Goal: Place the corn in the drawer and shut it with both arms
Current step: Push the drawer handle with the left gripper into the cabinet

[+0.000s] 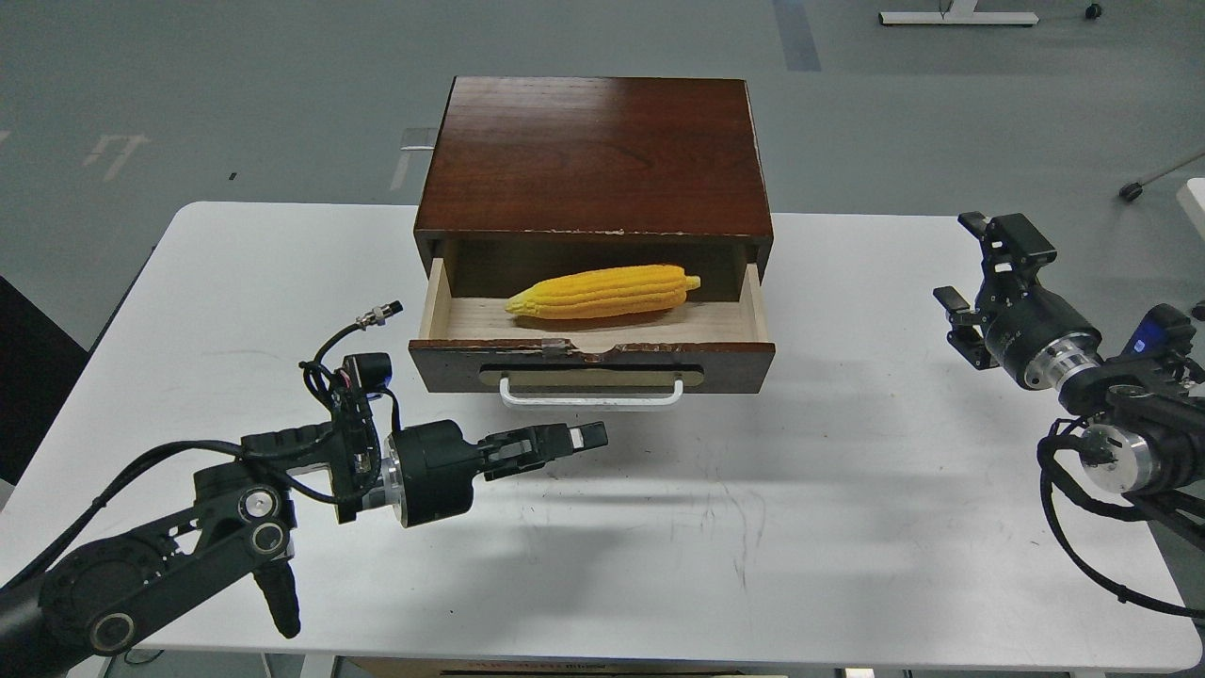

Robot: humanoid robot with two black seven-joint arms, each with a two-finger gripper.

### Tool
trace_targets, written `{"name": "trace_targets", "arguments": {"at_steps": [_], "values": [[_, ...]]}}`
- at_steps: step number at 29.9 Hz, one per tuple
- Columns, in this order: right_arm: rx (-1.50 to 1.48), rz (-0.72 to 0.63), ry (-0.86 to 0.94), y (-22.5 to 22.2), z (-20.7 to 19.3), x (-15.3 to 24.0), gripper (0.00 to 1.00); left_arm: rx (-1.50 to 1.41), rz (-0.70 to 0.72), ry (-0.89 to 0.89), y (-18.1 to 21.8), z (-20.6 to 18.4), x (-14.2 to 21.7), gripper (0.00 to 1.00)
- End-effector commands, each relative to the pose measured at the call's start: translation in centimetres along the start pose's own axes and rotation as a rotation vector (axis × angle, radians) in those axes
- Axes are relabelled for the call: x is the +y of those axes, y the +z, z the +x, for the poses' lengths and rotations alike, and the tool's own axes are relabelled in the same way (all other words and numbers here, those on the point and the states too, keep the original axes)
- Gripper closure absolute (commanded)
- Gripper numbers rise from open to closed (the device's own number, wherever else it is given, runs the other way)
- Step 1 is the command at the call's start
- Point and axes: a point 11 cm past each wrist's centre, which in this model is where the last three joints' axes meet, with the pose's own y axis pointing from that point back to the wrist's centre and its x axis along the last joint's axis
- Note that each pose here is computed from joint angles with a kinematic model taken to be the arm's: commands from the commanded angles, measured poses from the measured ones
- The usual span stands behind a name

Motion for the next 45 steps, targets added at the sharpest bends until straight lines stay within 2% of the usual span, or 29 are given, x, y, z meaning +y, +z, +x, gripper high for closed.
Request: {"name": "trace_targets", "arguments": {"at_steps": [1, 45], "values": [[0.0, -0.001, 0.0, 0.1, 0.0, 0.0, 0.0, 0.002, 0.009, 0.007, -0.3, 0.3, 0.0, 1.0], [-0.006, -0.022, 0.006, 1.1, 0.1, 0.5, 0.0, 0.026, 0.062, 0.1, -2.3, 4.7, -0.2, 1.0]]}}
